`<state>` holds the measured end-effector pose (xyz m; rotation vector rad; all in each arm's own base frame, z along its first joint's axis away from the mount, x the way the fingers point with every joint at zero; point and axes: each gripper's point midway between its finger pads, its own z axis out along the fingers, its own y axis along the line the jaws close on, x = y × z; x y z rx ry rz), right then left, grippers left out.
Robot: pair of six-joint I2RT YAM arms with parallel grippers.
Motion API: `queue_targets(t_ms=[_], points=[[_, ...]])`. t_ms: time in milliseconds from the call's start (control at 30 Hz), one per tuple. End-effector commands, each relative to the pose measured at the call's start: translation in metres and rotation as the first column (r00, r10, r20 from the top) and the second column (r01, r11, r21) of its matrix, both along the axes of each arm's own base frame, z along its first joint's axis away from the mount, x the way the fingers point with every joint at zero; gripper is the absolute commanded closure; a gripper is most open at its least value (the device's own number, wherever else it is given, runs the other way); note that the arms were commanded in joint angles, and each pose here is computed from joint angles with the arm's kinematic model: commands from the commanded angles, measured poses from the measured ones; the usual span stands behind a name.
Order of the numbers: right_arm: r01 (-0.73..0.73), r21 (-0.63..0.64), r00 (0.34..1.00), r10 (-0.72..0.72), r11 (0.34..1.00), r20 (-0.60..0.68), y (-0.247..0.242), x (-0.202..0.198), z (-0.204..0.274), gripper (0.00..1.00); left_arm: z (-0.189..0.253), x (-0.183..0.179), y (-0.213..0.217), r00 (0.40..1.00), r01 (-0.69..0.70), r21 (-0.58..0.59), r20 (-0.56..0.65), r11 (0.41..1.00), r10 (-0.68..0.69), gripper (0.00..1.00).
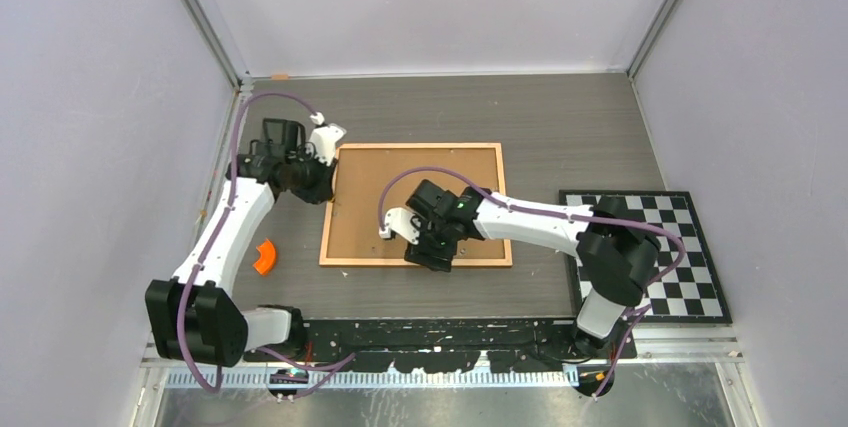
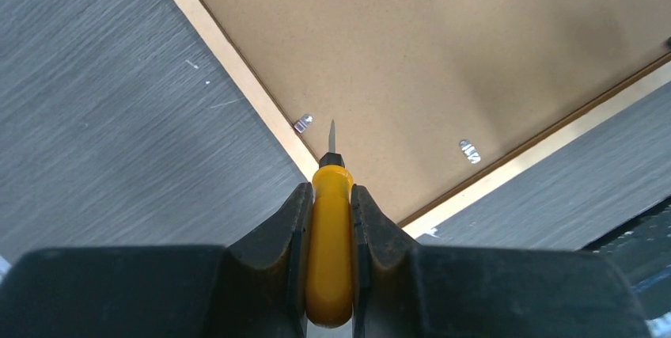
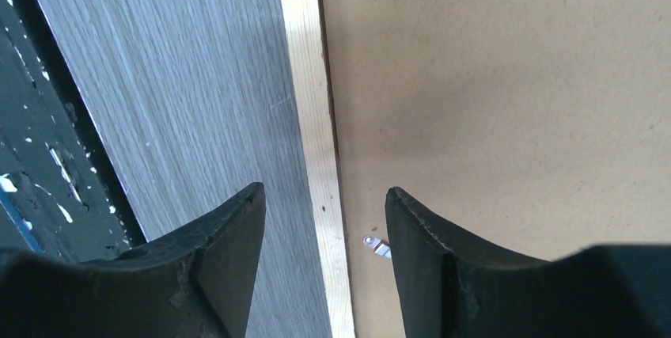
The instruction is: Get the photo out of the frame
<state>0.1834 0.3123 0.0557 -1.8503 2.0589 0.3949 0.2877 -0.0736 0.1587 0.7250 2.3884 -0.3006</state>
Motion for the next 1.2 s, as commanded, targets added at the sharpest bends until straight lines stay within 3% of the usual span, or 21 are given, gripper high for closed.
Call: queue_targets(t_ms=[0, 500, 833, 1167], points=[[0.007, 0.037, 1.000, -0.006, 0.999, -0.024, -0.003, -0.006, 0.004, 0.39, -0.009, 0.017, 0.008, 0.997, 0.017, 0.136, 0.066, 0.990, -0.027, 1.00], [0.038, -0.026, 0.991, -0.041, 0.999, -0.127, -0.002, -0.016, -0.030, 0.50, -0.036, 0.033, 0.008, 0.996, 0.001, 0.198, 0.086, 0.980, -0.019, 1.00], [0.056, -0.054, 0.988, -0.064, 0.997, -0.140, -0.002, -0.016, -0.037, 0.70, -0.048, 0.031, 0.008, 0.997, 0.027, 0.232, 0.059, 0.972, -0.042, 1.00], [0.074, -0.059, 0.986, -0.082, 0.996, -0.146, 0.001, -0.014, -0.038, 0.86, -0.048, 0.005, 0.002, 0.995, 0.090, 0.295, 0.008, 0.951, -0.096, 1.00]])
